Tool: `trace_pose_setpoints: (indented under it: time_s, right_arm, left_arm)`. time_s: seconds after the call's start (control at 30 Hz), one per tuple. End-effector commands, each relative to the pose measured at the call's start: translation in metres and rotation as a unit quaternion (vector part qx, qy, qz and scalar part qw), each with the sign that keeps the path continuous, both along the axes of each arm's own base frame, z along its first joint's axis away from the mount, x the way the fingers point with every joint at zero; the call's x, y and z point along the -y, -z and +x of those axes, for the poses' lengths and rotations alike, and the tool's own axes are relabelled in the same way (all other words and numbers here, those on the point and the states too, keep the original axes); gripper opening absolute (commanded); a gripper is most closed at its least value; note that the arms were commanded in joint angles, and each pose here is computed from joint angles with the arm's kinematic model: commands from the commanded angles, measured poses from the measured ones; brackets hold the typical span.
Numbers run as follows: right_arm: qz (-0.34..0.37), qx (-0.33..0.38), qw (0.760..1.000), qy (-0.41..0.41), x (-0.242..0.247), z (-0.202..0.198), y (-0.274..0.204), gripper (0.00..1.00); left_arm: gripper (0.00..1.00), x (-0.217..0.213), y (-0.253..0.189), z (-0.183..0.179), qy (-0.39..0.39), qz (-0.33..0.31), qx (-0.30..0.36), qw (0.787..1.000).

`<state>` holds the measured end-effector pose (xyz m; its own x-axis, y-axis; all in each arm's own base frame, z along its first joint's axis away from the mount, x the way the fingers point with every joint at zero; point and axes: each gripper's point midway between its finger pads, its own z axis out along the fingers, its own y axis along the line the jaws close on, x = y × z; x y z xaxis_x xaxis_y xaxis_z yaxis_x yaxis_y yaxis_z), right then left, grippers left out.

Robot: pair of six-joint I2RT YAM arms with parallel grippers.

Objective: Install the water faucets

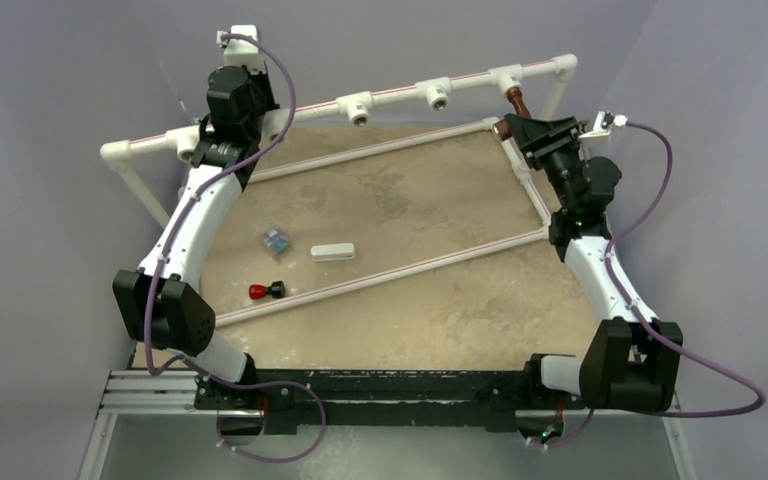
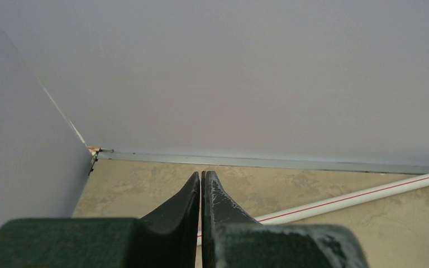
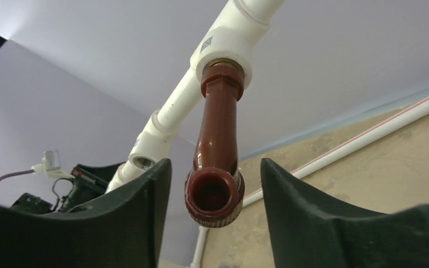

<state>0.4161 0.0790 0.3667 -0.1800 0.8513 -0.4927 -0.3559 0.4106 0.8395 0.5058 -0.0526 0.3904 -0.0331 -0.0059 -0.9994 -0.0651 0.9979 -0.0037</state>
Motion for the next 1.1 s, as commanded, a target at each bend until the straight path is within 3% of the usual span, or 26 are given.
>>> trace_pose_setpoints:
  time_s: [0.0,0.1,0.33,0.5,0.57,0.67,0.8,0.9,1.07]
  right_arm:
    - [-0.098,0.020,0.995,0.028,0.007,-0.003,-0.016,0.65]
    - [-0.164,0.000,0.985,0.055,0.018,-0.005,-0.004,0.74]
    - [-0.296,-0.013,0.945,0.142,0.052,-0.024,-0.008,0.82]
    - [-0.382,0.022,0.908,0.172,0.063,-0.033,-0.034,0.82]
    - [-0.422,0.040,0.894,0.145,0.051,-0.033,-0.037,0.82]
    - [-0.494,0.048,0.857,0.139,0.039,-0.034,-0.043,0.82]
    - [-0.628,0.074,0.753,0.182,0.036,-0.042,-0.061,0.83]
    - [-0.716,0.103,0.669,0.171,0.029,-0.047,-0.065,0.84]
    - [-0.849,0.113,0.488,0.166,0.040,-0.053,-0.054,0.85]
  left_arm:
    - [0.03,-0.001,0.055,-0.006,0.000,0.028,-0.083,0.996]
    - [0.07,-0.004,0.059,-0.003,-0.007,0.031,-0.085,0.996]
    - [0.26,-0.006,0.057,-0.005,-0.012,0.037,-0.082,0.996]
    - [0.28,-0.011,0.057,-0.005,-0.023,0.044,-0.080,0.996]
    - [0.28,-0.011,0.058,-0.004,-0.022,0.043,-0.080,0.996]
    - [0.28,-0.010,0.056,-0.004,-0.021,0.041,-0.080,0.996]
    - [0.29,-0.008,0.052,-0.004,-0.011,0.031,-0.079,0.996]
    - [0.29,-0.007,0.051,-0.003,-0.003,0.020,-0.084,0.996]
    - [0.29,-0.015,0.051,-0.003,-0.001,-0.001,-0.090,0.996]
